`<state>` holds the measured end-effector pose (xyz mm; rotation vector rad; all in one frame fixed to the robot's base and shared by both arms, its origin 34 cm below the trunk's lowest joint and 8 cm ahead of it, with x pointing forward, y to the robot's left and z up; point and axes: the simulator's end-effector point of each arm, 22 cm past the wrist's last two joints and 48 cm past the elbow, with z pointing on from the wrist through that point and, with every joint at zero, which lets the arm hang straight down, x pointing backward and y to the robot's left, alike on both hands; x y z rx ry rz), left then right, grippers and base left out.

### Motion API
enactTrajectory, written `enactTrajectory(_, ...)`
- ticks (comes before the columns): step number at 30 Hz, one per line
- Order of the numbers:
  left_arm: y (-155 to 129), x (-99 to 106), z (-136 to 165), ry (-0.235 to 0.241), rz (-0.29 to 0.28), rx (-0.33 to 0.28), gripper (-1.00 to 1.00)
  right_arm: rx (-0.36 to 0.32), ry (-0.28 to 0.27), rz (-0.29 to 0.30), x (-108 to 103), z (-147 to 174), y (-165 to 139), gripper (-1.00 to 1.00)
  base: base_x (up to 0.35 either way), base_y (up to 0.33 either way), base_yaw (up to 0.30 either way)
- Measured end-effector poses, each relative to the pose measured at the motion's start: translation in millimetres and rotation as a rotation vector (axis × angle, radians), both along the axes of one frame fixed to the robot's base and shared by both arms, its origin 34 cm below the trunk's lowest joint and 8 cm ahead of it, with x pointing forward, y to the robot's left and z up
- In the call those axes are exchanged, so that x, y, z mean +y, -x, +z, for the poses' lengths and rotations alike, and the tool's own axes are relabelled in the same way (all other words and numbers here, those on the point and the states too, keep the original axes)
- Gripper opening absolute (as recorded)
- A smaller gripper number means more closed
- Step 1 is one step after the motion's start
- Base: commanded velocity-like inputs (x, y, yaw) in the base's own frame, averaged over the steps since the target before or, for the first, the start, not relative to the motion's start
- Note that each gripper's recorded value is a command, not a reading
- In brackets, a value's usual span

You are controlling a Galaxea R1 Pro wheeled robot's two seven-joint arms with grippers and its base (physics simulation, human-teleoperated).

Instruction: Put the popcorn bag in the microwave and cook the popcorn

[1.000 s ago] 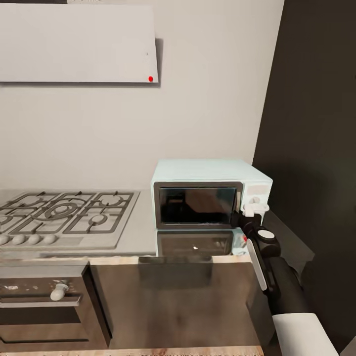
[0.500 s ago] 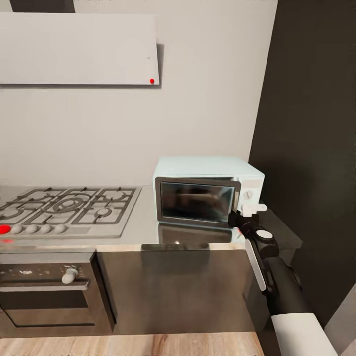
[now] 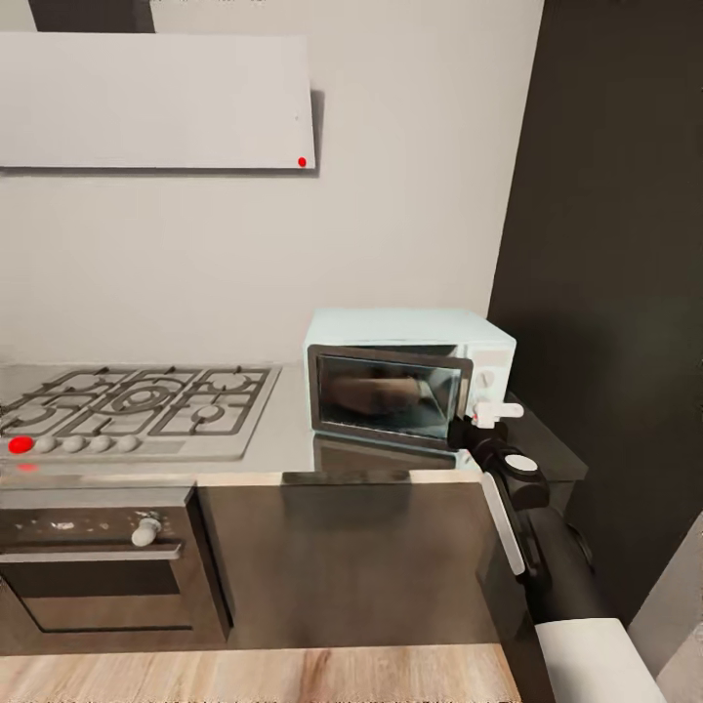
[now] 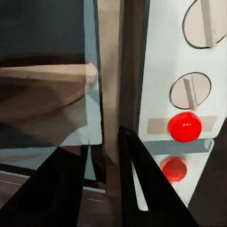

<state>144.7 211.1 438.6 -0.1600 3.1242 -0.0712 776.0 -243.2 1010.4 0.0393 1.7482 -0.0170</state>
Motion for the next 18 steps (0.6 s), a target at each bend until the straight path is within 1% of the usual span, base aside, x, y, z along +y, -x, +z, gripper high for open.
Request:
enactTrajectory(6,0.0,-1.0,0.0,0.001,0.000,0.000,1.00,0.000,0.000,0.000,-0.3,-0.1,-0.1,-1.00,-0.119,0.057,0.000)
enactTrajectory(12,-0.1,-1.2,0.0,0.001,0.000,0.000,1.00,0.000,0.000,-0.001,-0.4,-0.2,-0.1,-1.00,-0.163,0.071,0.000)
enactTrajectory(15,-0.1,-1.2,0.0,0.001,0.000,0.000,1.00,0.000,0.003,0.003,1.1,-0.1,-0.1,-1.00,-0.185,0.060,0.000)
enactTrajectory(18,0.0,-1.2,0.0,0.001,0.000,0.000,1.00,0.000,0.014,0.015,7.0,0.0,0.0,-1.00,-0.189,0.012,0.000)
